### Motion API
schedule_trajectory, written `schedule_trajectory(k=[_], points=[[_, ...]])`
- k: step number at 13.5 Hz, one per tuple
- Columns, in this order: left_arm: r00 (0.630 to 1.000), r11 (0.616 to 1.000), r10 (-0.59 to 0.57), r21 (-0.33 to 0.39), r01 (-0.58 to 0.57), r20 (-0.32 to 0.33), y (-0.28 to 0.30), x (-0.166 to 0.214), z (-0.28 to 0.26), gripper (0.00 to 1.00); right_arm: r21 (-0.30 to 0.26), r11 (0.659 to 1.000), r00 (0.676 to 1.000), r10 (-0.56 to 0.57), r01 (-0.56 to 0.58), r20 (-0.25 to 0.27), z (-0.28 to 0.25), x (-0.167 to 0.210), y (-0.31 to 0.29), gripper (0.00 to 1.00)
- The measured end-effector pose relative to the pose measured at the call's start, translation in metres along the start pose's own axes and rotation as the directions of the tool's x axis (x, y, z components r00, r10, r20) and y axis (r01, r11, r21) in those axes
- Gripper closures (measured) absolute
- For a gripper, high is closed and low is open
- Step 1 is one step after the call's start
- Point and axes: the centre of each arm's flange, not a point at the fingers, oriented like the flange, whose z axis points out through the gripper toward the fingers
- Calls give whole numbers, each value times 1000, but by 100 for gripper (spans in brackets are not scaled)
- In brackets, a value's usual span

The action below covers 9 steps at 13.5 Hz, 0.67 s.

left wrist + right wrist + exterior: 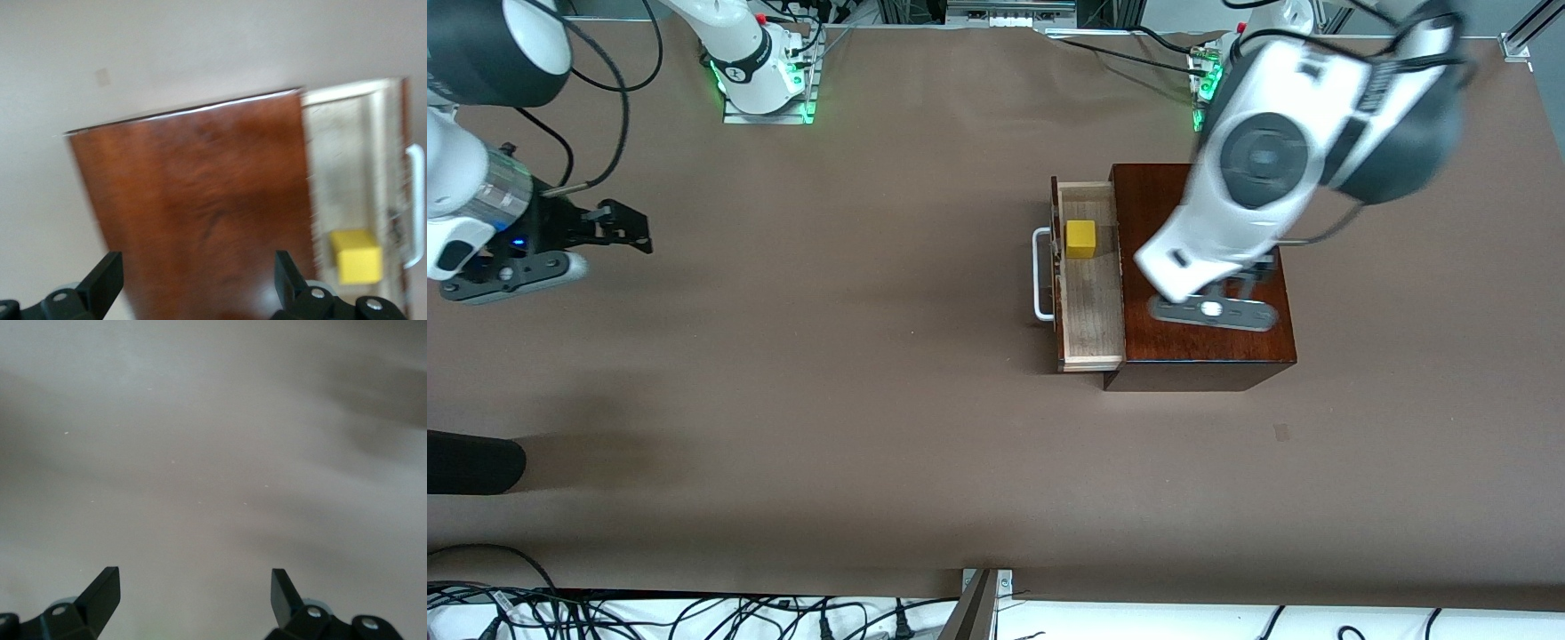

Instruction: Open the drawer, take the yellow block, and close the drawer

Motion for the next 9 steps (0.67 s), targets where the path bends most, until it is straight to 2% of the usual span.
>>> schedule_trajectory(k=[4,6,9], points=[[997,996,73,-52,-71,36,-122,-15,5,0,-1,985,985,-174,174,13,7,13,-97,0],[992,990,120,-81,-118,29,-173,-25,11,0,-3,953,952,-304,304,24,19,16,-165,0],[988,984,156,-89,-157,-15,-214,-33,15,0,-22,883,883,-469,469,-13,28,16,-272,0]])
